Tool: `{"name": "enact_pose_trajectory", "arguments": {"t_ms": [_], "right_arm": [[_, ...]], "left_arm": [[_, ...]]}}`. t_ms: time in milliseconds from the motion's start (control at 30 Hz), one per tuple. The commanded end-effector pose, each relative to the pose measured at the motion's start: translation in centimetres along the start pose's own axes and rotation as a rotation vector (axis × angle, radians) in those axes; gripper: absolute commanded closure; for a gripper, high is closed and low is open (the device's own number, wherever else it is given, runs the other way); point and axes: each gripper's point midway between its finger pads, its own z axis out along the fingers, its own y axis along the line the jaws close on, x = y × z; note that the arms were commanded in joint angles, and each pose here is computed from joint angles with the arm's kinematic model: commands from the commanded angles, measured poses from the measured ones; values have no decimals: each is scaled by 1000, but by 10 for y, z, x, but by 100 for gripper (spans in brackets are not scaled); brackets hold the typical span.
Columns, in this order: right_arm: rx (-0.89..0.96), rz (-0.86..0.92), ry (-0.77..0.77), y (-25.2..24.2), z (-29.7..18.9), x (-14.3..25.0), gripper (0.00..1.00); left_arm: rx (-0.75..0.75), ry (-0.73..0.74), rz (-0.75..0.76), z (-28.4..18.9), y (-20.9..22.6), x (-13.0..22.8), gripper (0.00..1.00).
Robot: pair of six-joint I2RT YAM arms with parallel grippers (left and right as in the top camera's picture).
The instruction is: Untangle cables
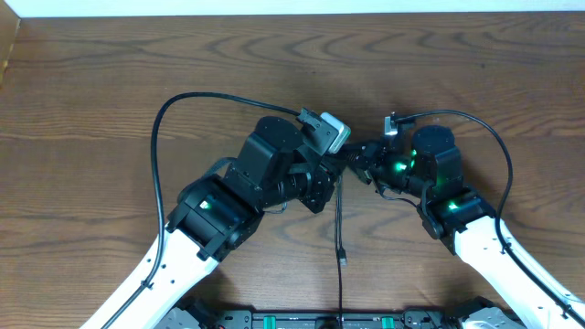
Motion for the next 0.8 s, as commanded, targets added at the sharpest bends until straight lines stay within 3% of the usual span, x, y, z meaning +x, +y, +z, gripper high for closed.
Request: {"name": "enact_pose_trajectory", "arguments": {"t_ms": [0, 233, 400, 467, 567, 700, 767], "right_arm": [[50, -48, -95, -10, -1, -16, 99], [118, -128, -75, -26, -2, -12, 99], [135, -244, -20, -31, -3, -3, 99], [114, -338, 21, -28, -3, 4, 99], [90, -440, 63, -25, -5, 11, 99], [22, -492, 107, -12, -15, 18, 99], [-16, -494, 129, -5, -21, 21, 99]], "left_arm": [[45, -52, 34, -16, -14, -14, 93], [-57, -70, 38, -21, 2, -16, 93], [-327, -20, 17, -26, 50, -2, 91], [-398, 13, 14, -27, 63, 6, 83], [-404, 59, 9, -21, 66, 15, 55], [-418, 120, 0, -8, 76, 26, 44], [-410, 148, 23, -2, 78, 30, 43]]}}
